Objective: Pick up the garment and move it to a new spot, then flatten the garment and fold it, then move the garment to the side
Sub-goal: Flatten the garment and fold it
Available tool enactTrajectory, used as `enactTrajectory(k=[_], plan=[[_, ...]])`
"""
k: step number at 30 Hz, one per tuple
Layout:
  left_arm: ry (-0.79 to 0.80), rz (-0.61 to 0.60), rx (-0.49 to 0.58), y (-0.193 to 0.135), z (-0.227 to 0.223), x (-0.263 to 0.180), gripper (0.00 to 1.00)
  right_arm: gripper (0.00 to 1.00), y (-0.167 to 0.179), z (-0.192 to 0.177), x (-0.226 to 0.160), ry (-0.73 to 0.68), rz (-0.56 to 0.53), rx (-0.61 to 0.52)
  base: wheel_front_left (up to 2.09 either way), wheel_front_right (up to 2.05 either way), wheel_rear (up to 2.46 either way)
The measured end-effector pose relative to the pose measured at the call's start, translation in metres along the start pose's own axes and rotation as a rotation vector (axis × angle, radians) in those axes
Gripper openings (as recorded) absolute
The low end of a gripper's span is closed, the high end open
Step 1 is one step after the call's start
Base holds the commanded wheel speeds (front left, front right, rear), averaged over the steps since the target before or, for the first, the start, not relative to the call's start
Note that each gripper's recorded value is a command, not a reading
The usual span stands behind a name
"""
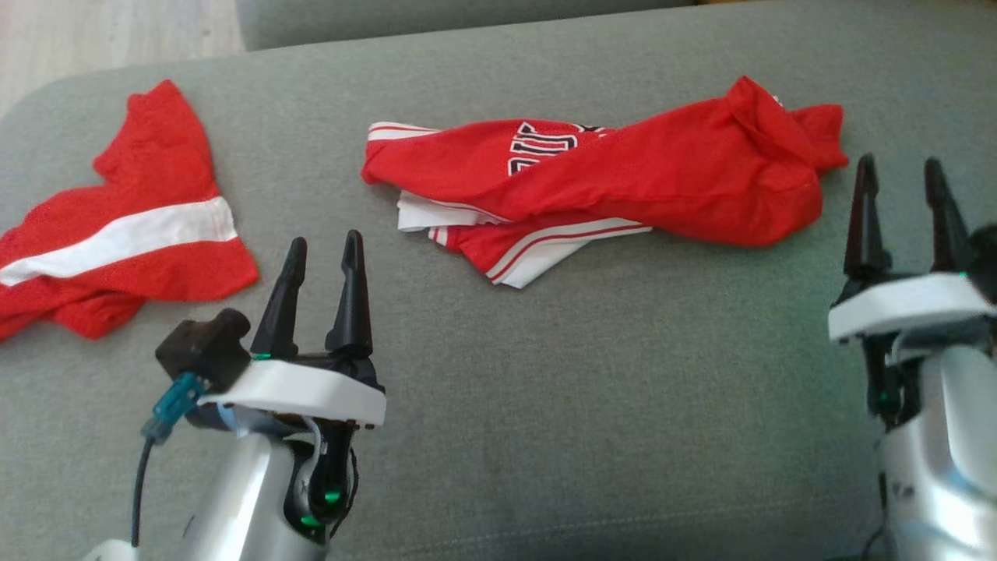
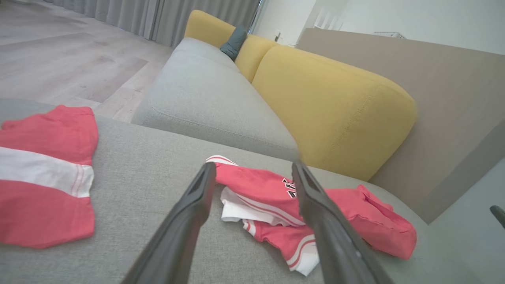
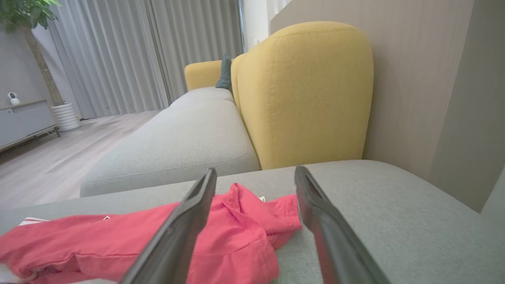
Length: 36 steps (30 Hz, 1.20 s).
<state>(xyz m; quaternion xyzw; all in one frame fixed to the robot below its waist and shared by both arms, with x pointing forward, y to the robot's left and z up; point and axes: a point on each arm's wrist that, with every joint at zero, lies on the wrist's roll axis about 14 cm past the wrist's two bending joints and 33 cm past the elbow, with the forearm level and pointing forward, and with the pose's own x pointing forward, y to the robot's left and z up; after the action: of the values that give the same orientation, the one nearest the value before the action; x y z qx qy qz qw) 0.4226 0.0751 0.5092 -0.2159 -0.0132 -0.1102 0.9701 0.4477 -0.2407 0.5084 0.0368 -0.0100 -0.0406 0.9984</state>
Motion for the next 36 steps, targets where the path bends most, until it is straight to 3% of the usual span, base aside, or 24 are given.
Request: enactTrajectory(k=[10,21,33,34,35,36], plan=[[0.150,-0.028,0.070,0.002,-0.053,0.030,1.00,1.00,-0.004,0.023,-0.001,-0.046,-0.017,-0.012,0.00,0.00,0.00],[0.358,0.007,0.162,0.026,-0.113,0.071,1.00,1.00,-0.021,0.004,-0.006,0.009,-0.071,-0.027,0.00,0.00,0.00],[0.434,-0.004,0.177,0.032,-0.138,0.080,1.00,1.00,-0.031,0.001,-0.008,0.015,-0.098,-0.041,0.00,0.00,0.00],[0.439,-0.006,0.178,0.032,-0.139,0.081,0.54,1.00,-0.031,0.001,-0.008,0.016,-0.099,-0.041,0.00,0.00,0.00],[0.443,-0.013,0.176,0.032,-0.140,0.081,0.00,1.00,-0.031,0.000,-0.008,0.017,-0.099,-0.041,0.00,0.00,0.00],[0.447,-0.022,0.175,0.031,-0.141,0.081,0.00,1.00,-0.031,0.000,-0.008,0.018,-0.099,-0.041,0.00,0.00,0.00]])
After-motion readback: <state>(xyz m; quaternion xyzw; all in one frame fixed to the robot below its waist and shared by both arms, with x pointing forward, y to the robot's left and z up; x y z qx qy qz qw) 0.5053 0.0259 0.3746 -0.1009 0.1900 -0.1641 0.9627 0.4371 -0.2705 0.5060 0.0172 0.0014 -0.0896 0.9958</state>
